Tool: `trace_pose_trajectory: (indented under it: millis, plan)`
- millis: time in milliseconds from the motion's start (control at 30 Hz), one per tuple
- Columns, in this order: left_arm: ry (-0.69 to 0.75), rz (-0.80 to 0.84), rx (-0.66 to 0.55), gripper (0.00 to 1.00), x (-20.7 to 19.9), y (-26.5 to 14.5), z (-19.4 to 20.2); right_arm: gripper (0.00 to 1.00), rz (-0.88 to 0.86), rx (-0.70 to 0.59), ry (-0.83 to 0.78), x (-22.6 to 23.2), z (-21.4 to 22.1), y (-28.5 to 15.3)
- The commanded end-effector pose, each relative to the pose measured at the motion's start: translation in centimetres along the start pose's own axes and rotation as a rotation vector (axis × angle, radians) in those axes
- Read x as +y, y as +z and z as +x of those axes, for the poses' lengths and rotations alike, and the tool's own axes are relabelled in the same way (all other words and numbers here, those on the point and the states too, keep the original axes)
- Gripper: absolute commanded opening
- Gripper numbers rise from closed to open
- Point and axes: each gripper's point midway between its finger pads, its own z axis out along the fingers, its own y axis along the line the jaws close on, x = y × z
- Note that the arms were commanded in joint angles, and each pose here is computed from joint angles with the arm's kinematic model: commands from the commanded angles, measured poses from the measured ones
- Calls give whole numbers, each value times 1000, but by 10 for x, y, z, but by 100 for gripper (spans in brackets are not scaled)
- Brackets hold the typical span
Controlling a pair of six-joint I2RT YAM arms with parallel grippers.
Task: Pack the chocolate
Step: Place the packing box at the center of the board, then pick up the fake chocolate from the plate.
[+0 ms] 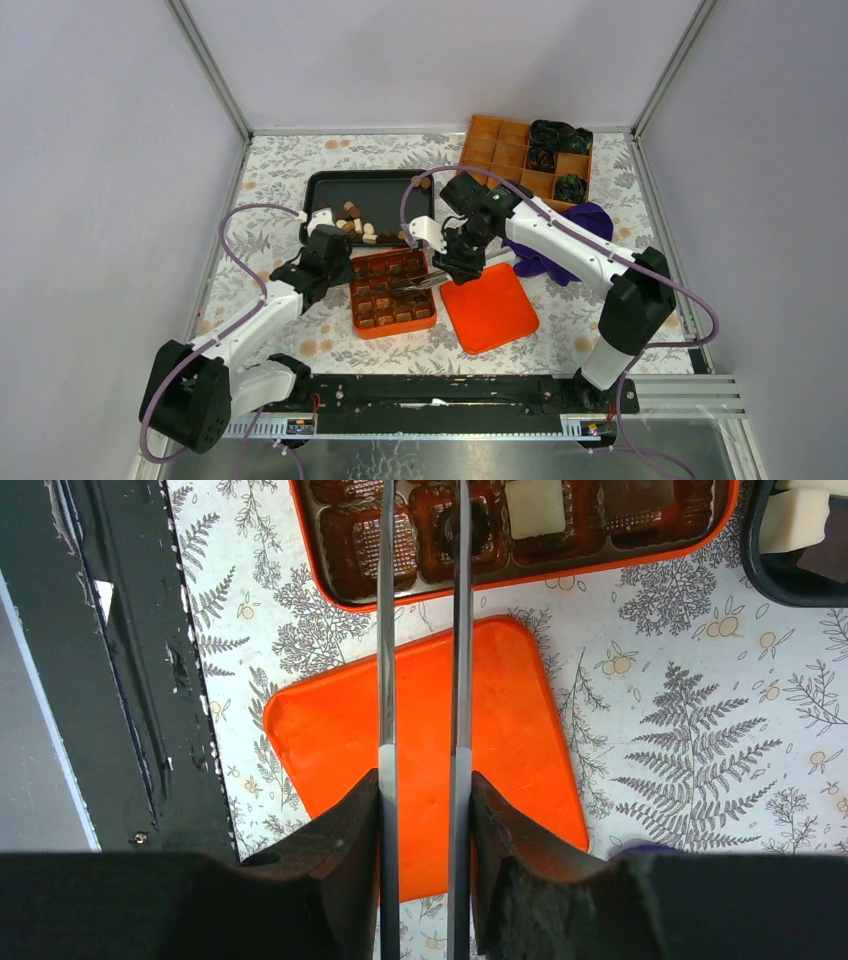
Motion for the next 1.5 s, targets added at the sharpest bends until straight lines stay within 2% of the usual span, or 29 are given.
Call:
trace_pose_trajectory:
  millis: [0,100,233,333,433,500,600,767,967,1067,1233,1467]
  plan:
    - [-23,43,-69,32,-16,-7,-25,40,-11,-5,0,2,-6,1]
    - [-24,36,-76,35,-14,-11,-28,45,-22,-19,8,3,-10,0]
    - [-27,31,-110,41,-13,-21,-38,46,-36,-40,16,6,-17,-3]
    - [-29,35,-149,58,-12,-33,-49,46,-44,-80,33,5,-27,-12]
    - [-37,60,-206,72,-15,-48,-63,46,-59,-179,84,-2,-44,-27]
    - [-49,102,-256,80,-20,-58,-74,46,-72,-247,125,-11,-53,-39]
    - [-60,221,-333,98,-38,-74,-89,45,-63,-340,201,-35,-62,-53]
    - [-179,297,-429,99,-47,-89,-108,45,74,-404,321,-96,-60,-66]
    - [-230,309,-440,99,-46,-95,-114,46,318,-302,407,-165,-32,-64]
    - [-236,306,-434,99,-44,-96,-113,45,378,-256,417,-184,-21,-57]
    - [-247,286,-419,99,-40,-91,-109,45,335,-234,416,-190,-19,-40]
    - [-232,205,-380,99,-27,-81,-101,45,247,-260,358,-184,-38,-20]
